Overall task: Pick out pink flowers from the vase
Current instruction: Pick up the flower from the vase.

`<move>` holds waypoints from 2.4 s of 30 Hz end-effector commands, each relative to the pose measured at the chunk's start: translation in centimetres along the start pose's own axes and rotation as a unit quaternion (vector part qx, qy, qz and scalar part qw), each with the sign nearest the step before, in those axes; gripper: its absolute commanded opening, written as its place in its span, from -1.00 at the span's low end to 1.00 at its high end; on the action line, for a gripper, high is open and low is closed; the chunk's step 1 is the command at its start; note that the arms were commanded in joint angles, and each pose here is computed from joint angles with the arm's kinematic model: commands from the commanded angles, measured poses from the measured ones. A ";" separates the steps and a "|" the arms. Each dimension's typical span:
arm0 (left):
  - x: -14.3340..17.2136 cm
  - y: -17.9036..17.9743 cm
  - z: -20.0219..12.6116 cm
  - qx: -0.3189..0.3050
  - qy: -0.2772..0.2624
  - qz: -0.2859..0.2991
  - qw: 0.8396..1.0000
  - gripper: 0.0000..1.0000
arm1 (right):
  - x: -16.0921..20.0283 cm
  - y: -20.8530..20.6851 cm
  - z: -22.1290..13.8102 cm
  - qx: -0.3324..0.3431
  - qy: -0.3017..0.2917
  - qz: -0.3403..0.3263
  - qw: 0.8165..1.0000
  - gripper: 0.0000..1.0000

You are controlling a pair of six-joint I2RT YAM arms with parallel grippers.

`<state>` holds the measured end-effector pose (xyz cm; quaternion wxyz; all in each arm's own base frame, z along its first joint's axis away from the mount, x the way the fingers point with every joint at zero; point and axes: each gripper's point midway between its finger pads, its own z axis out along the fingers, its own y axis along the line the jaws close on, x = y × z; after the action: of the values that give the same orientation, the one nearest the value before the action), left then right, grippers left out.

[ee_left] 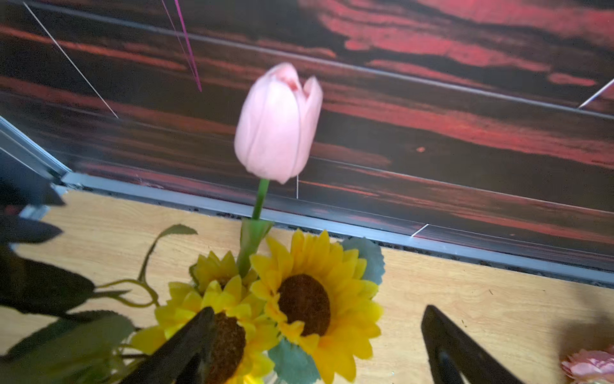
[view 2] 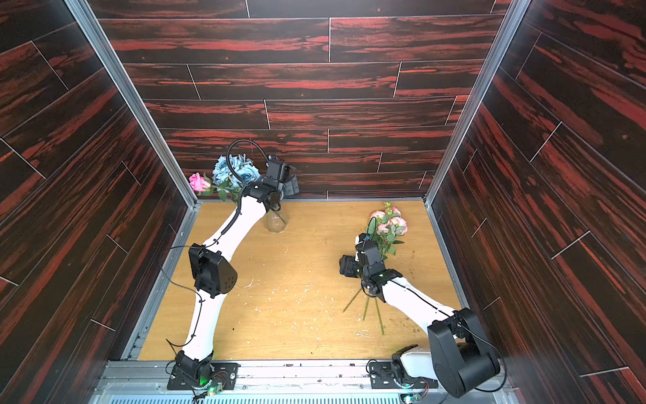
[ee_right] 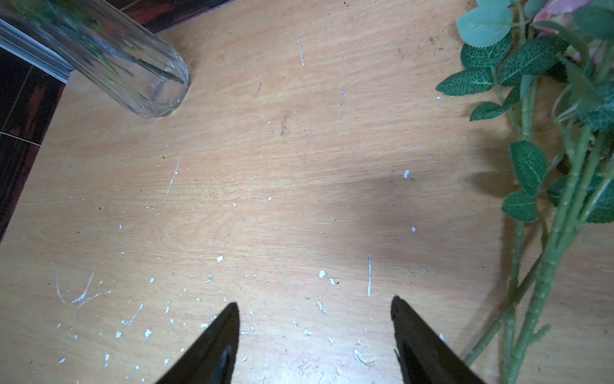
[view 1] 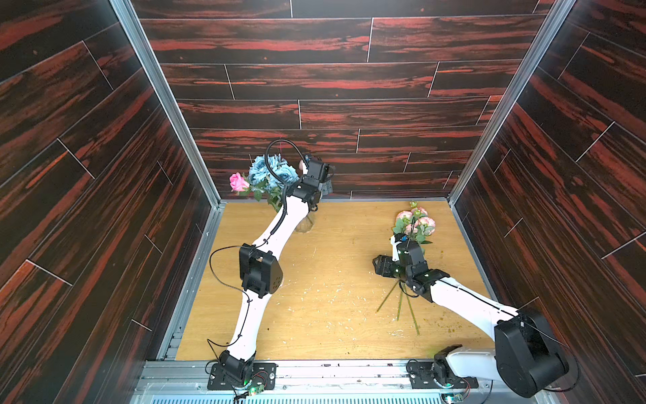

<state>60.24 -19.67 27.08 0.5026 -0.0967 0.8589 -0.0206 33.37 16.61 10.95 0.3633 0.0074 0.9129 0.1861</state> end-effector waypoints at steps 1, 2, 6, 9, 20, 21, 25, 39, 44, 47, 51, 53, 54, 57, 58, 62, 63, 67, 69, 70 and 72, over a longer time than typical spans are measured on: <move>-3.7 1.0 -2.1 -0.021 -0.044 0.001 0.999 0.93 | -0.3 0.5 0.1 -0.008 -0.001 -0.004 1.000 0.47; -3.8 1.1 -2.0 -0.027 -0.046 0.005 0.999 0.93 | -0.3 0.5 0.1 -0.008 -0.002 -0.004 1.000 0.47; -3.7 1.3 -1.0 -0.035 -0.052 0.013 0.998 0.93 | -0.2 0.5 0.2 -0.008 0.000 -0.005 1.000 0.48; -3.4 1.2 0.2 -0.028 -0.053 0.007 0.998 0.91 | -0.2 0.5 0.3 -0.007 0.001 -0.006 1.000 0.47; -2.8 2.0 2.6 -0.040 -0.053 0.010 0.998 0.67 | -0.1 0.3 0.6 -0.003 0.005 -0.007 1.000 0.47; -2.7 2.2 2.8 -0.042 -0.052 0.011 0.998 0.65 | 0.0 0.3 0.6 -0.004 0.006 -0.007 1.000 0.47; -2.7 2.3 3.5 -0.042 -0.059 0.005 0.997 0.49 | 0.1 0.3 0.7 -0.004 0.008 -0.008 1.000 0.47; -2.5 1.3 4.3 -0.007 -0.057 0.006 0.998 -0.49 | 0.2 0.3 1.0 -0.004 0.012 -0.009 1.000 0.47; -2.4 1.6 4.3 -0.006 -0.049 0.007 0.999 -0.76 | 0.2 0.4 1.0 -0.006 0.013 -0.009 1.000 0.47; -2.7 1.9 4.1 -0.009 -0.050 0.008 0.999 -0.90 | 0.3 0.4 1.0 -0.007 0.014 -0.008 1.000 0.47; -3.7 1.9 3.3 -0.003 -0.059 0.005 0.998 -1.00 | 0.3 0.4 1.0 -0.008 0.014 -0.008 1.000 0.47; -4.4 1.8 2.7 0.003 -0.065 0.002 0.998 -1.00 | 0.3 0.5 1.0 -0.008 0.014 -0.007 1.000 0.47; -4.7 1.8 2.4 0.005 -0.068 0.002 0.998 -1.00 | 0.3 0.5 1.0 -0.009 0.015 -0.008 1.000 0.47; -5.8 1.7 1.3 0.013 -0.078 -0.002 0.997 -1.00 | 0.3 0.5 1.0 -0.010 0.016 -0.008 1.000 0.47; -6.2 1.6 1.0 0.015 -0.081 -0.003 0.997 -1.00 | 0.3 0.6 1.0 -0.011 0.015 -0.008 1.000 0.47; -7.7 1.4 -0.5 0.027 -0.095 -0.008 0.995 -1.00 | 0.3 0.6 1.0 -0.013 0.016 -0.007 1.000 0.47; -8.1 1.4 -0.9 0.029 -0.099 -0.010 0.995 -1.00 | 0.3 0.6 1.0 -0.013 0.016 -0.007 1.000 0.47; -9.0 1.4 -1.9 0.034 -0.108 -0.013 0.994 -1.00 | 0.4 0.7 1.0 -0.015 0.017 -0.007 1.000 0.47; -9.1 1.6 -2.0 0.029 -0.108 -0.013 0.994 -0.76 | 0.4 0.7 1.0 -0.015 0.017 -0.007 1.000 0.47; -9.1 1.8 -2.0 0.024 -0.109 -0.014 0.994 -0.54 | 0.3 0.7 1.0 -0.016 0.017 -0.006 1.000 0.48; -8.8 2.1 -1.7 0.015 -0.106 -0.013 0.994 -0.13 | 0.3 0.8 1.0 -0.016 0.017 -0.006 1.000 0.47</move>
<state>64.03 -17.52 30.39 0.5640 -0.0895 0.8203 -0.0313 33.30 17.21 9.64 0.3444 -0.0011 0.9189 0.1924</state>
